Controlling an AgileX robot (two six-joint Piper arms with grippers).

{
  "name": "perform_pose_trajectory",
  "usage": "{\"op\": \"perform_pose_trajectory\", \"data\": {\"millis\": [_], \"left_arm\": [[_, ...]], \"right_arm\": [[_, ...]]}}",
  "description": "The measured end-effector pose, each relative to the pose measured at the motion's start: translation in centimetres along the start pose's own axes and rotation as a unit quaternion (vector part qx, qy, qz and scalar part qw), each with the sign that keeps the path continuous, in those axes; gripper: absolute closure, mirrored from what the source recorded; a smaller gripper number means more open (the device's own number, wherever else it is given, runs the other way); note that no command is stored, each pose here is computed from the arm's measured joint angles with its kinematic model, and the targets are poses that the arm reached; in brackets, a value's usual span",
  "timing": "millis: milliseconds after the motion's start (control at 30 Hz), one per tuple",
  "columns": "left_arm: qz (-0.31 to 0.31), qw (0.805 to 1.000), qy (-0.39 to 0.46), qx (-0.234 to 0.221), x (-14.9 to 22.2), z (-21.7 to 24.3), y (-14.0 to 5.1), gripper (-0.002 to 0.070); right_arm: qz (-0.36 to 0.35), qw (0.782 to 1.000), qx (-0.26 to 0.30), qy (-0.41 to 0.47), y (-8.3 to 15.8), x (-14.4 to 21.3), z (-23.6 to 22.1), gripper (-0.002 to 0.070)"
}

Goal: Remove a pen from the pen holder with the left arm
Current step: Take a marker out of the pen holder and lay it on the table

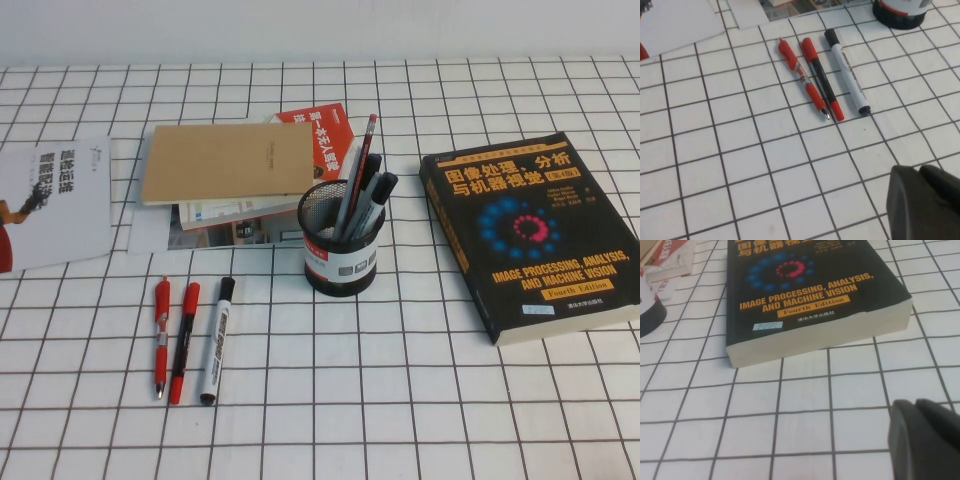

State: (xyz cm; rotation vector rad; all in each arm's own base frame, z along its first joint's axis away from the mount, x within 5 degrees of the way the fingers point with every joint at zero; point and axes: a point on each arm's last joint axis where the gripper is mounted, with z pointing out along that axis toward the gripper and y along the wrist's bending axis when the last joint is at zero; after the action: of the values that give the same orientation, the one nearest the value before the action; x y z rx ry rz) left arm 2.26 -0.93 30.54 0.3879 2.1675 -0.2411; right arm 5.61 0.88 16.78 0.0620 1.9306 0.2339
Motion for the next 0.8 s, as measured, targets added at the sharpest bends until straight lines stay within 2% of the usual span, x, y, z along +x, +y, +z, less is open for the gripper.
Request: {"op": "perform_pose_trajectory", "data": {"millis": [267,400,533,600,800], "left_arm": [[0.015,1.0,-0.006,-0.024,0.6,1.0,0.5,0.0676],[0.014,0.996,-0.083,-0.043,2.1,3.0,0.7,0.0676],[0.004,0.979,-0.19,-0.075,3.8,4.5,1.0,0.0676],[-0.001,0.973,-0.212,-0.09,4.8,5.4,1.2,0.0676],[-0.046,0.976,-0.174,-0.125,7.7,8.4,1.8,0.0676]], "right_arm": [[0.0,1.0,0.0,0.0,0.0,0.0,0.0,0.0692],[0.0,1.0,0.0,0.0,0.0,0.0,0.0,0.0692],[0.0,1.0,0.0,0.0,0.0,0.0,0.0,0.0692],[0.0,1.0,0.0,0.0,0.0,0.0,0.0,0.0692],[0.0,1.0,0.0,0.0,0.0,0.0,0.0,0.0692]]}}
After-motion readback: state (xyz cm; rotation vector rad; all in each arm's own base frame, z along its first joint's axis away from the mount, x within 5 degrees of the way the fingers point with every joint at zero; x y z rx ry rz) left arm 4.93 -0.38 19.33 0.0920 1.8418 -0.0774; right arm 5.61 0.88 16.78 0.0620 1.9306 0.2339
